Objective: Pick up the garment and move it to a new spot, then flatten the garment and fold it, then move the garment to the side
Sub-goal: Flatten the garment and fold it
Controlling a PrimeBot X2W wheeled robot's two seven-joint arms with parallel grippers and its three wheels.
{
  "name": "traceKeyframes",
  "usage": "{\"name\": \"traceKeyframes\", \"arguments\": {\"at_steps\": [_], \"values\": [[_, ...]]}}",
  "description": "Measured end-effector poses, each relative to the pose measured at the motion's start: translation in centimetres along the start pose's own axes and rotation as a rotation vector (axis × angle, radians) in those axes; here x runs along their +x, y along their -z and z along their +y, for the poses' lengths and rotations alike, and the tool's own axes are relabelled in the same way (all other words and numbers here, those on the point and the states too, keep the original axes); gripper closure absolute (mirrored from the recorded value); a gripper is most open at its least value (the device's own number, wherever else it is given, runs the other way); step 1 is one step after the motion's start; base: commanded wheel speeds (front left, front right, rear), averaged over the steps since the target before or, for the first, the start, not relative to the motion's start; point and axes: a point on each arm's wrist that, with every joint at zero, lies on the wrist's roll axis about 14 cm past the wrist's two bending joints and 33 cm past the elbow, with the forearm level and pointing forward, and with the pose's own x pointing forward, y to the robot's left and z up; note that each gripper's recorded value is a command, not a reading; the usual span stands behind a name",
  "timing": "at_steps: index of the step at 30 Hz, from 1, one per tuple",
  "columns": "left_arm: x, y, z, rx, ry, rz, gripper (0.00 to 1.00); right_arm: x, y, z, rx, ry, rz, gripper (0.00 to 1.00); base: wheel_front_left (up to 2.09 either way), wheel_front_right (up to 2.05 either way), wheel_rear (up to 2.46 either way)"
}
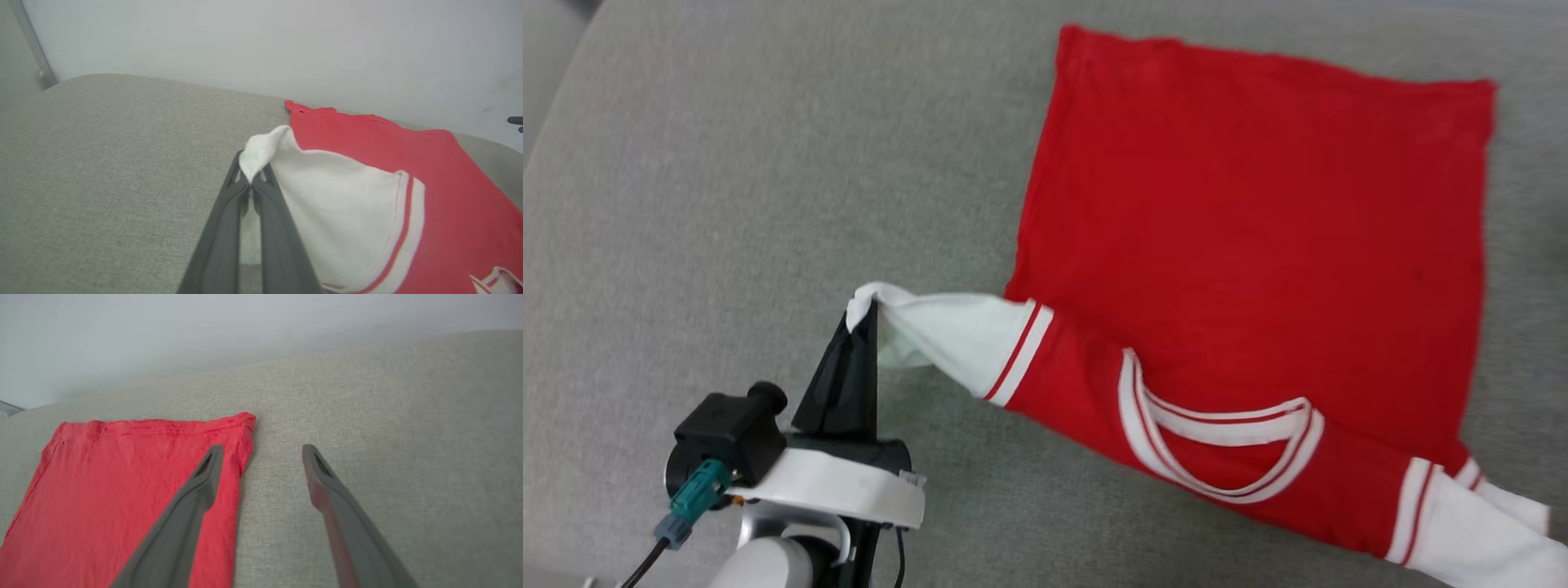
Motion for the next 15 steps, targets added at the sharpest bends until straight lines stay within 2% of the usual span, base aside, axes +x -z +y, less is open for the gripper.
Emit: {"name": "traceKeyframes", "arguments": {"at_steps": [4, 10, 15], "values": [[1.3, 1.0, 0.7, 0.012, -0.017, 0.009, 1.00, 4.4, 0.7, 1.6, -0.002, -0.022, 0.156, 0.00, 0.00, 0.00, 0.00], [2.7, 3.0, 1.6, 0.017, -0.039, 0.042, 1.00, 9.5, 5.1, 2.9, 0.015, -0.026, 0.378, 0.00, 0.00, 0.00, 0.00], [3.0, 4.3, 2.6, 0.024, -0.070, 0.067, 1.00, 11.7, 7.6, 3.6, 0.033, -0.033, 0.465, 0.00, 0.00, 0.00, 0.00]]}}
